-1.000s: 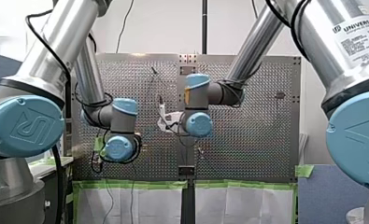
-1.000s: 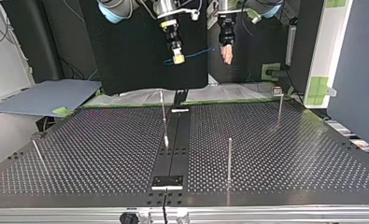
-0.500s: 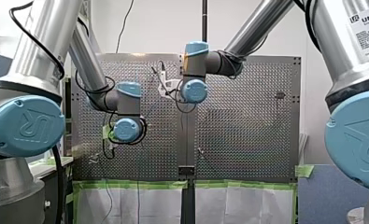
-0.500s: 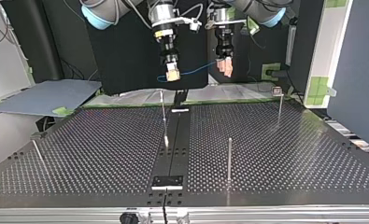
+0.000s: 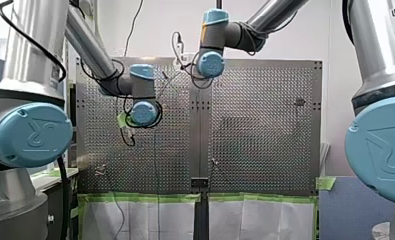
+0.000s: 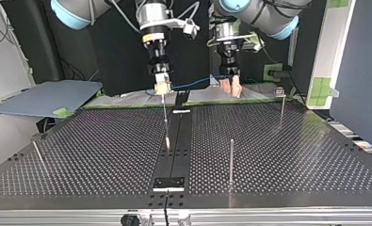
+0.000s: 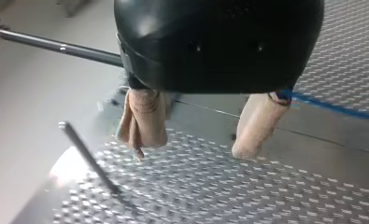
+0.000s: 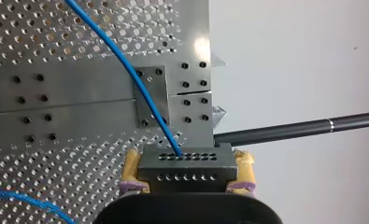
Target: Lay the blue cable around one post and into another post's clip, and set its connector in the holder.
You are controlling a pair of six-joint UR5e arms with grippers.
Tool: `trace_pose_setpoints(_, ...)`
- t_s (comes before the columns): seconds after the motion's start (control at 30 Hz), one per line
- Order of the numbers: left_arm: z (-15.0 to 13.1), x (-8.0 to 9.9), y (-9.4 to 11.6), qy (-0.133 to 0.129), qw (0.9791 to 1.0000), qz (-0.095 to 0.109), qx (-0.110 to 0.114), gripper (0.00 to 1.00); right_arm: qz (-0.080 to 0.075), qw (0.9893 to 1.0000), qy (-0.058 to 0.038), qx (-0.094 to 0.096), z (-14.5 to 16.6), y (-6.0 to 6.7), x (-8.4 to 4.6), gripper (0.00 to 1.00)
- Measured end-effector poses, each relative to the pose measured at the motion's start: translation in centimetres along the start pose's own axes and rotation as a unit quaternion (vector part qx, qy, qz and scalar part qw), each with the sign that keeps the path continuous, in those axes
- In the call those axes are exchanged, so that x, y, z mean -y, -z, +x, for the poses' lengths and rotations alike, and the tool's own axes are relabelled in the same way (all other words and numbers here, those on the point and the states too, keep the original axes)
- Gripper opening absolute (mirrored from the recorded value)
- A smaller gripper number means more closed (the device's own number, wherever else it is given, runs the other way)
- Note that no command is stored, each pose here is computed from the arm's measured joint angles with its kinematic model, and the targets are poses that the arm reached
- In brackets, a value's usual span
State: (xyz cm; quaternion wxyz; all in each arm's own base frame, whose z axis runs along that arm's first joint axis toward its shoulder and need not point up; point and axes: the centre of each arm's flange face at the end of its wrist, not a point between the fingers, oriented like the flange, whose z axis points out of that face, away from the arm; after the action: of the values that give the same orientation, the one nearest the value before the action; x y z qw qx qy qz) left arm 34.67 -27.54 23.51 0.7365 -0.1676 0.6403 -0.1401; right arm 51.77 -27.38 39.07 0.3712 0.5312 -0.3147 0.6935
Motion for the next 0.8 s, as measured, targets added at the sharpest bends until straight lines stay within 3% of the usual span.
trace_pose_setpoints(0.2, -4.3, 1.1, -2.8, 0.026, 0.9992, 0.007, 0.028, 1.00, -0.003, 0.9998, 0.0095, 0.016, 0.8, -0.5, -0.5, 0.00)
trace_pose_setpoints(0.4, -8.6, 1.8, -5.3, 0.052, 0.9970, 0.019, 0.054, 1.00, -0.004, 0.9996, 0.0170, 0.022, 2.2, -1.3, -0.6, 0.00)
trace_pose_setpoints(0.57, -12.6, 2.2, -7.0, 0.077, 0.9937, 0.030, 0.076, 1.00, -0.003, 0.9993, 0.0265, 0.025, 3.9, -2.1, -0.4, 0.00)
trace_pose_setpoints(0.8, -18.3, 2.5, -8.7, 0.093, 0.9888, 0.047, 0.106, 1.00, 0.002, 0.9992, 0.0302, 0.025, 6.5, -3.1, -0.1, 0.00)
